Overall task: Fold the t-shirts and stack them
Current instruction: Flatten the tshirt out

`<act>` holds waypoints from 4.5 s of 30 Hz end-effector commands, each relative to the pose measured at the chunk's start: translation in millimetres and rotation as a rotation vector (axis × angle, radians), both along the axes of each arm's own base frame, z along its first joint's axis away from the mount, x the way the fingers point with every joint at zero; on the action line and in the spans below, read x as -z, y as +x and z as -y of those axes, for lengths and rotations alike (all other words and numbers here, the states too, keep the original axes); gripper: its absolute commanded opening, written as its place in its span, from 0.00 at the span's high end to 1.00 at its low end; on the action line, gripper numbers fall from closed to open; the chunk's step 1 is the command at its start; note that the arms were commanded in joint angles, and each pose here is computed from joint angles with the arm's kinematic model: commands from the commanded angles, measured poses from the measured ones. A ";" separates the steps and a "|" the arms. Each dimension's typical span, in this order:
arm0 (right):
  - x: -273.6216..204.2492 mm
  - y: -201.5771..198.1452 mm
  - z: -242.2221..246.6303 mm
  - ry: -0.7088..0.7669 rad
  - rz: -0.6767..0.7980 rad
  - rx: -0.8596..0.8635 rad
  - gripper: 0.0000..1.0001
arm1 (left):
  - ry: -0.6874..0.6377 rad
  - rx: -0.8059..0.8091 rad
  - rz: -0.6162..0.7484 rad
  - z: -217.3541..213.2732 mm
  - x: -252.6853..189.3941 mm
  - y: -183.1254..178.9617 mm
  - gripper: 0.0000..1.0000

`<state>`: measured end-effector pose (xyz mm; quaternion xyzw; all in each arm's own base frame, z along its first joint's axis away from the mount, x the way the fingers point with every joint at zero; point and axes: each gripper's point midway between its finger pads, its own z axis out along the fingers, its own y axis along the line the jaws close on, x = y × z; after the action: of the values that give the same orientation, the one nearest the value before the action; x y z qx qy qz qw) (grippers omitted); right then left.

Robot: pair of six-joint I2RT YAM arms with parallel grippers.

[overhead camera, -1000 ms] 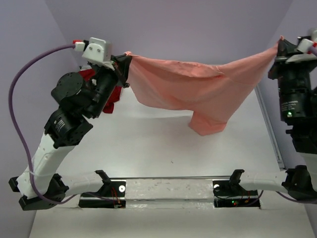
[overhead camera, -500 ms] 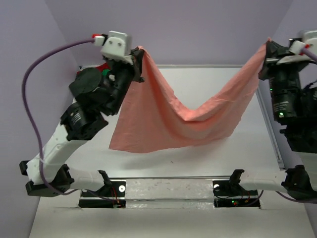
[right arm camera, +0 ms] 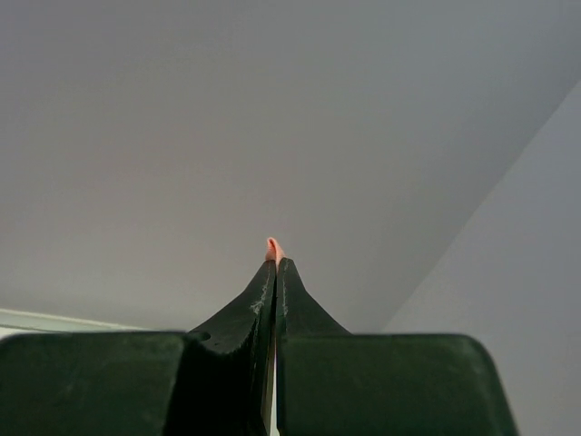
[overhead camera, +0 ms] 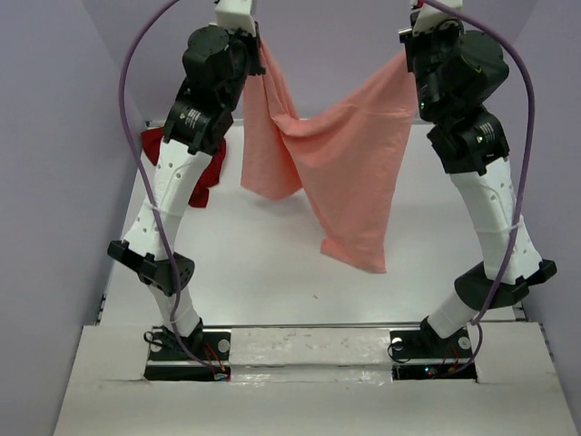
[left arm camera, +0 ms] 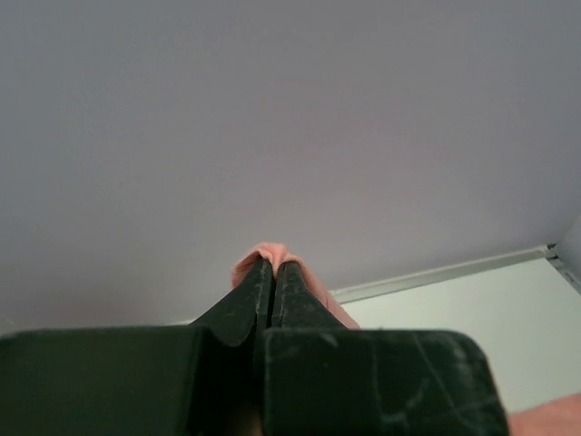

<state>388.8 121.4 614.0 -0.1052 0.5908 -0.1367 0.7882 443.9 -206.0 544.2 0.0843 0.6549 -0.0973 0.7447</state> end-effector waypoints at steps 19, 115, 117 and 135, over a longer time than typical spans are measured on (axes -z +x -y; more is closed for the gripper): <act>-40.5 -80.5 67.5 0.083 0.148 0.076 1.00 | -0.096 -0.046 0.141 -84.1 -53.4 -49.0 1.00; 52.4 26.2 28.6 0.025 -0.135 0.154 1.00 | -0.136 -0.151 -0.104 -93.3 83.1 -44.5 1.00; 85.2 66.9 32.6 0.030 -0.209 0.156 1.00 | -0.139 -0.175 -0.150 -102.6 110.2 -13.9 1.00; 247.9 219.6 70.2 0.082 -0.525 0.052 1.00 | -0.024 -0.173 -0.312 -81.9 229.1 180.1 1.00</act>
<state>602.6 57.3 319.8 -0.1091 0.8144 -0.1399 0.5524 602.1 -118.0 281.2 -0.0132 0.7979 -0.0423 0.6011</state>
